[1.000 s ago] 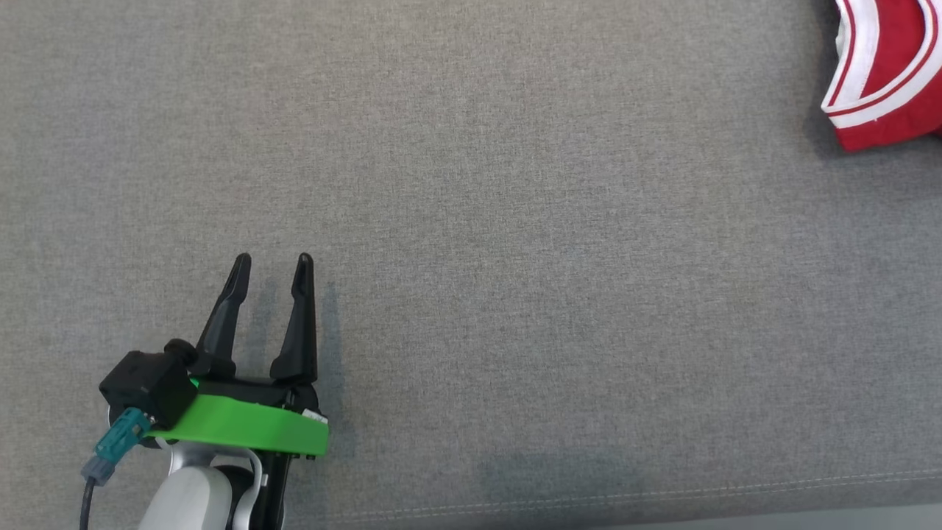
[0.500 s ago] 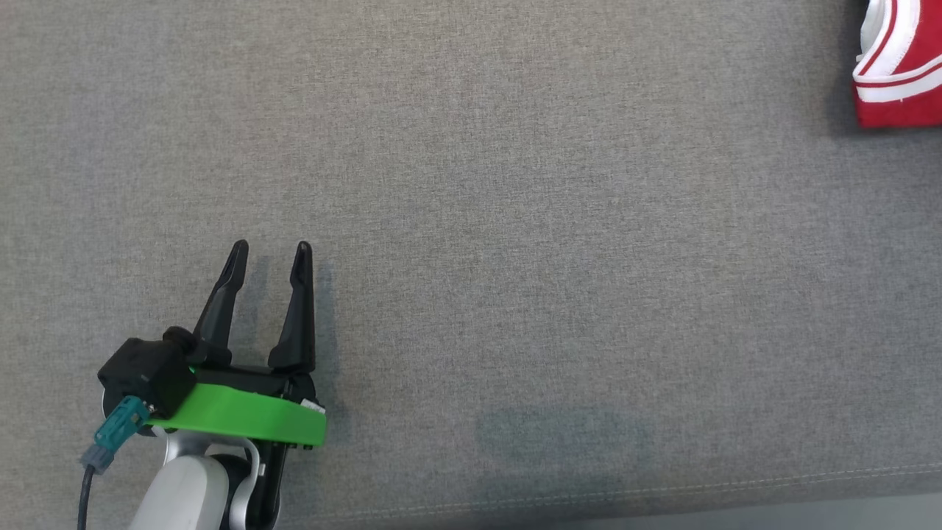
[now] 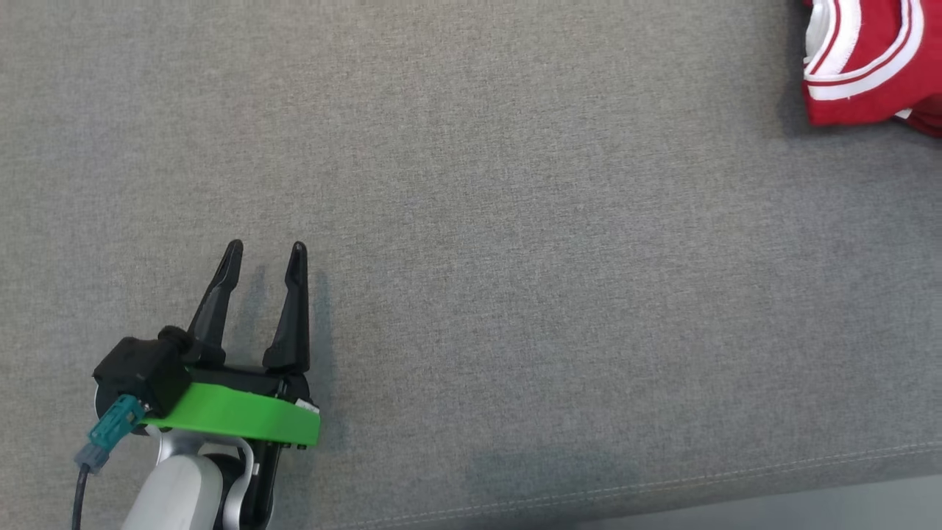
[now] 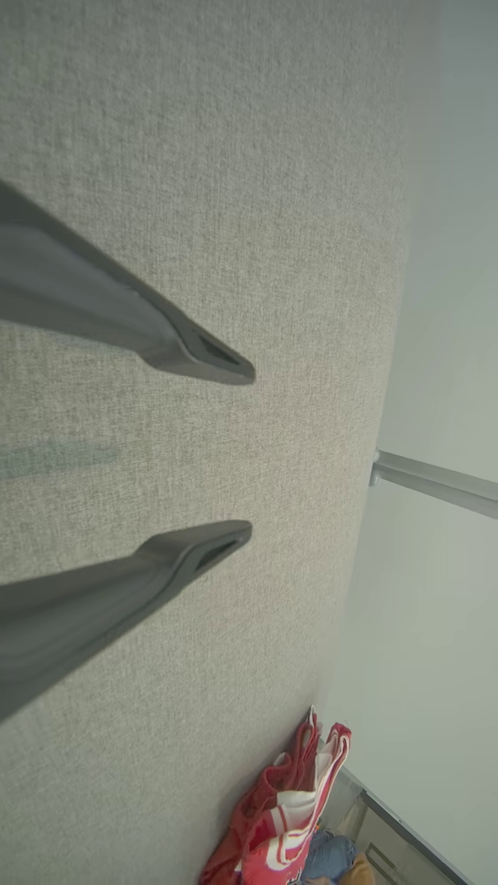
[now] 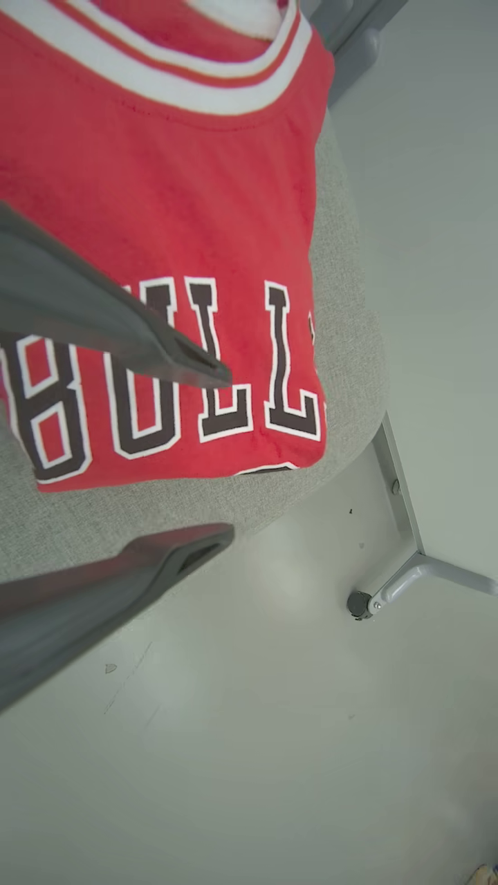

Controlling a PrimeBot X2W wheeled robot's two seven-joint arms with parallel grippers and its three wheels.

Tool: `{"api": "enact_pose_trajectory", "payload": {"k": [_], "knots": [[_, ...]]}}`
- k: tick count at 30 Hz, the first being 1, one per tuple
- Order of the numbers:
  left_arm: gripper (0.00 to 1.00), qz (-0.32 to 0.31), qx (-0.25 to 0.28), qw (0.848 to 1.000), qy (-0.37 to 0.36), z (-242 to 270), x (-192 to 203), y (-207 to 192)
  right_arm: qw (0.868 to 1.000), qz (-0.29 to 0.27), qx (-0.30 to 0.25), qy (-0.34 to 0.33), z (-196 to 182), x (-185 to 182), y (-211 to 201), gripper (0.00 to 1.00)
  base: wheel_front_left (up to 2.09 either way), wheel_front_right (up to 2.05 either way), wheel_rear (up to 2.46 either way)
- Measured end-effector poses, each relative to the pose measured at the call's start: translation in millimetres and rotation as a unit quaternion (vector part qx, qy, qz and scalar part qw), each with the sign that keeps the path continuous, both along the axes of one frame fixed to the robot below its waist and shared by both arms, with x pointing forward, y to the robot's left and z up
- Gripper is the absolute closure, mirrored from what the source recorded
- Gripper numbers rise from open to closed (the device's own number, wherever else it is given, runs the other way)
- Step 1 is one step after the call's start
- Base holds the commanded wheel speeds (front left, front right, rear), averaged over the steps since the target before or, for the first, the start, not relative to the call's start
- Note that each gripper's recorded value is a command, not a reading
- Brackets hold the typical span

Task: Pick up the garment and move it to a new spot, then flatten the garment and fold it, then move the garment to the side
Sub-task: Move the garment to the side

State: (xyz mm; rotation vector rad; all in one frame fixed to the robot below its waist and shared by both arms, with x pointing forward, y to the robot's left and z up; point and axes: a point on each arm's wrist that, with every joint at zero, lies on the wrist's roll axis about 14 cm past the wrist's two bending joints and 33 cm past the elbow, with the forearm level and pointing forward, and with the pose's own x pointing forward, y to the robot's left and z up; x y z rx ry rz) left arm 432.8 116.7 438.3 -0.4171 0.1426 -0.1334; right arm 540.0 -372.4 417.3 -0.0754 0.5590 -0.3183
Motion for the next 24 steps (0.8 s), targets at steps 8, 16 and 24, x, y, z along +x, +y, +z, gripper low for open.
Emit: {"api": "enact_pose_trajectory", "payload": {"k": [8,16,24], "knots": [[0.0,-0.023,-0.004,0.999,-0.026,19.5,1.6,-14.7,0.994,0.052,-0.03,-0.09,61.5,17.8,17.3,0.0,0.0,0.0,0.0],[0.0,-0.035,-0.013,0.998,-0.054,43.3,-1.4,-27.8,0.972,0.138,-0.031,-0.187,121.0,21.8,68.6,0.0,0.0,0.0,0.0],[0.0,0.0,-0.004,0.996,-0.089,69.8,-0.6,-15.1,0.948,0.187,0.0,-0.259,156.3,6.5,117.0,0.0,0.0,0.0,0.0]]}}
